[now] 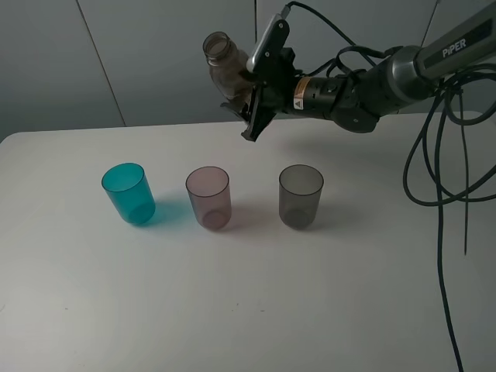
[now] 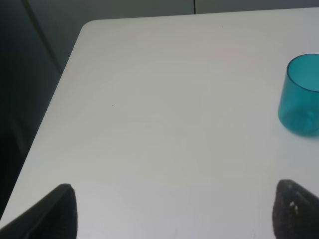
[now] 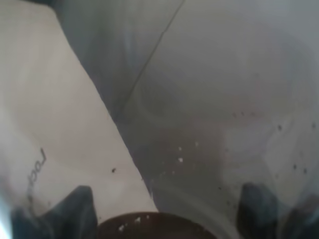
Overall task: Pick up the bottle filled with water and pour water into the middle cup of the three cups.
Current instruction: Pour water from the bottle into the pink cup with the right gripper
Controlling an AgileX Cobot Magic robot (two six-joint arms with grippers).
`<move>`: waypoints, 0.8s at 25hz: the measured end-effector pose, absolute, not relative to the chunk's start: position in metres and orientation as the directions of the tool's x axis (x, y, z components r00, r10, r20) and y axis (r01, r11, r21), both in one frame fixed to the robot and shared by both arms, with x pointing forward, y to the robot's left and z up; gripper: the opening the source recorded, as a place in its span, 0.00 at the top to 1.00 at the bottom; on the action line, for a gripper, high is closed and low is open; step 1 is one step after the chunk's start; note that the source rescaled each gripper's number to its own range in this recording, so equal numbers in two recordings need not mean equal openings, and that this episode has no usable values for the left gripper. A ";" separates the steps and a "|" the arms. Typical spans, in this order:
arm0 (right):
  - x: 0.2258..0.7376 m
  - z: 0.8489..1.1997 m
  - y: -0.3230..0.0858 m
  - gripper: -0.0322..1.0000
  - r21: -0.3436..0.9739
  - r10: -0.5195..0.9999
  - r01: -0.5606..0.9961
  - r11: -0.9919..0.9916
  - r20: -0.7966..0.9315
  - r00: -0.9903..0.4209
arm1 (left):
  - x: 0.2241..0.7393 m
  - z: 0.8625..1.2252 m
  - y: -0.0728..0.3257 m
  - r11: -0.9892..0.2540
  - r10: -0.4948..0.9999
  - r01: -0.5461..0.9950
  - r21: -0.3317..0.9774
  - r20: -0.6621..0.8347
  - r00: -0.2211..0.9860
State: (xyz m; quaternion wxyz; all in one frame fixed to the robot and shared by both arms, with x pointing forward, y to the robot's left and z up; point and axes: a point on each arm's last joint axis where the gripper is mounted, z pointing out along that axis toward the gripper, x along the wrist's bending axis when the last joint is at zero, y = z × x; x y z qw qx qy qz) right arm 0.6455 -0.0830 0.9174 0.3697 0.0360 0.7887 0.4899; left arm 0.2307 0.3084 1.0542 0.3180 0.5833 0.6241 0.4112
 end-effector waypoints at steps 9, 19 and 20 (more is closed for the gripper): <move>0.646 0.909 -0.083 0.95 0.659 0.286 -0.447 0.605 -0.704 -0.650 | 0.231 1.054 0.308 -0.019 0.990 0.467 0.884 0.083 -0.117; 0.646 0.909 -0.083 0.95 0.513 0.164 -0.565 0.646 -0.817 -0.553 | 0.231 1.054 0.308 -0.019 0.990 0.467 0.884 0.083 -0.117; 0.645 0.909 -0.083 0.95 0.506 0.157 -0.571 0.647 -0.820 -0.550 | 0.231 1.054 0.308 -0.019 0.990 0.467 0.884 0.083 -0.117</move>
